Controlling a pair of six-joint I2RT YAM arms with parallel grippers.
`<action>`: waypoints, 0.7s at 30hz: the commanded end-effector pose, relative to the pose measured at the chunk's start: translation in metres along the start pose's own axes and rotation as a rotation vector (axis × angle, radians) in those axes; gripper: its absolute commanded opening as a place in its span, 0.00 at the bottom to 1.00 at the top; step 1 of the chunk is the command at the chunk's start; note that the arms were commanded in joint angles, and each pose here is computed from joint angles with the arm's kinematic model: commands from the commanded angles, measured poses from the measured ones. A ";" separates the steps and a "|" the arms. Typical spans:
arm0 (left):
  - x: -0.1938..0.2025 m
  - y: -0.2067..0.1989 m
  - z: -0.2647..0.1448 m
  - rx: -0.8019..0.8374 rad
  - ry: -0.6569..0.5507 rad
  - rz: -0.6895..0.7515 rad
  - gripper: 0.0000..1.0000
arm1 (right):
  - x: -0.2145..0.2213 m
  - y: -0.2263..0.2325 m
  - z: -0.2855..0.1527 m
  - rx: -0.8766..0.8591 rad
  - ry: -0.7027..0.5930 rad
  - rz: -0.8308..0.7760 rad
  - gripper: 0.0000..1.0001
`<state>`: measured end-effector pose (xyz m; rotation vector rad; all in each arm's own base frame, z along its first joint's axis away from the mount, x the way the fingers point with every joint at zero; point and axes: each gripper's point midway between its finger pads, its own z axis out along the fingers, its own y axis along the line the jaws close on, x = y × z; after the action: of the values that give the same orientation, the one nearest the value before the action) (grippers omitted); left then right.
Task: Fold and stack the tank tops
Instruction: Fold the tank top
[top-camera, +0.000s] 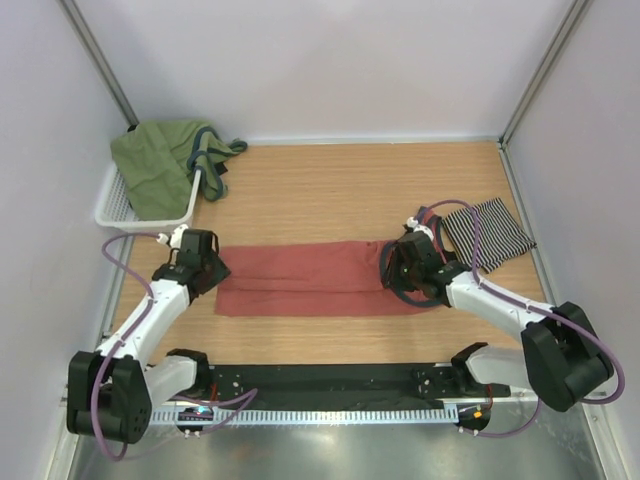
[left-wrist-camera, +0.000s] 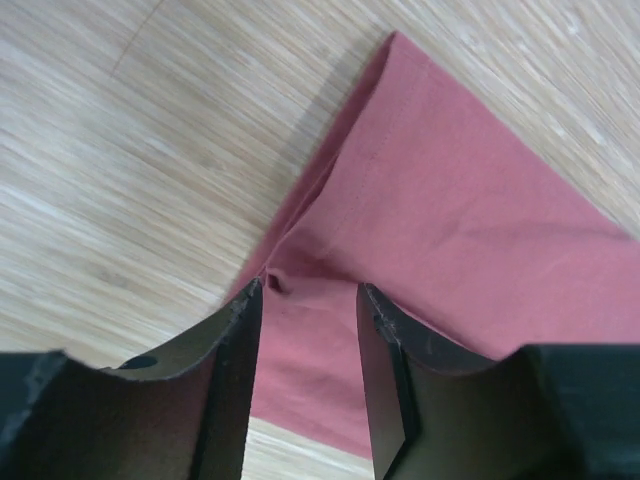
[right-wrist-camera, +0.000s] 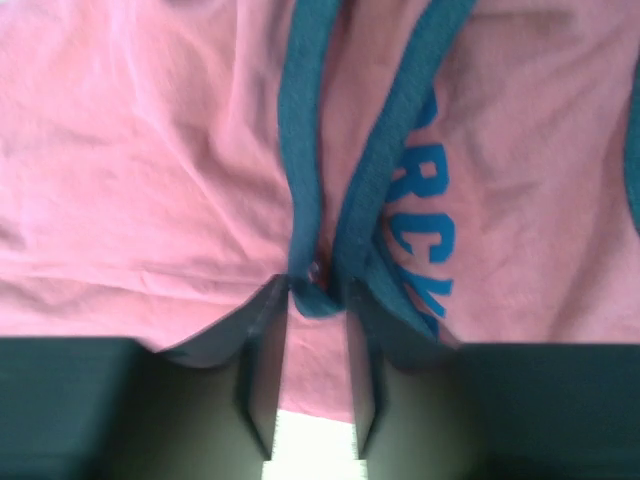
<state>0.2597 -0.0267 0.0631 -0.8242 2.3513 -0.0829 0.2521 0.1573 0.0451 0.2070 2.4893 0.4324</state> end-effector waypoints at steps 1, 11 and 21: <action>-0.004 -0.004 -0.010 0.038 -0.046 0.007 0.46 | -0.014 0.003 -0.009 -0.007 -0.109 0.044 0.38; -0.030 -0.024 -0.043 0.160 -0.141 -0.013 0.55 | -0.040 0.017 -0.039 -0.066 -0.231 0.029 0.51; -0.005 -0.054 -0.014 0.211 0.062 0.062 0.47 | -0.031 0.034 -0.013 -0.037 -0.113 -0.069 0.43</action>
<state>0.2719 -0.0554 0.0818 -0.7255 2.3727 -0.2492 0.2622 0.1720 0.0744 0.1600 2.3897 0.4359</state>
